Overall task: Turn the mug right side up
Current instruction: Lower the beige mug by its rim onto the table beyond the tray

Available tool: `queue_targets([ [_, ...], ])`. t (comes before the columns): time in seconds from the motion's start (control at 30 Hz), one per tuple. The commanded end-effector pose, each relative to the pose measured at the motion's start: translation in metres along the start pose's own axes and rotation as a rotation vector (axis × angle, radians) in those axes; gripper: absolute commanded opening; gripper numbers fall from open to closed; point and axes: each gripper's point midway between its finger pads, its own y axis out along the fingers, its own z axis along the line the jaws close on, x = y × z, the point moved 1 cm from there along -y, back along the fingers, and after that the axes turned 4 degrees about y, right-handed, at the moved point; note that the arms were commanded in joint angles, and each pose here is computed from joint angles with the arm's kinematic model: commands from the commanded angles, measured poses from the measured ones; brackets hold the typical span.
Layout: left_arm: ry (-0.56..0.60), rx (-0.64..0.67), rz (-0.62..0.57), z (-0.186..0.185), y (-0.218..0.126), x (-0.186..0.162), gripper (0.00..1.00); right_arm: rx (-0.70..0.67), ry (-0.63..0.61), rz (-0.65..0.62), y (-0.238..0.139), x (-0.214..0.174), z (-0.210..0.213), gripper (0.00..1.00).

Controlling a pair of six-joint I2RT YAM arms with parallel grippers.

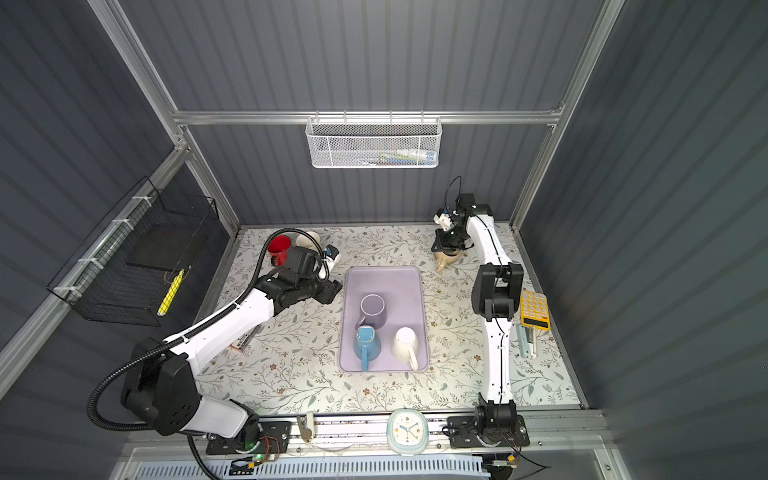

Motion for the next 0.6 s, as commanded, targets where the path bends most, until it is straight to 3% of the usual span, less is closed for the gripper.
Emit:
queue_targets([
  [0.0, 0.025, -0.019, -0.026, -0.005, -0.005, 0.004, 0.66, 0.006, -0.077, -0.032, -0.012, 0.01, 0.006, 0.0],
  [0.57, 0.027, -0.019, -0.012, -0.007, -0.002, -0.003, 0.65, -0.007, -0.066, -0.059, 0.016, 0.023, -0.011, 0.0],
])
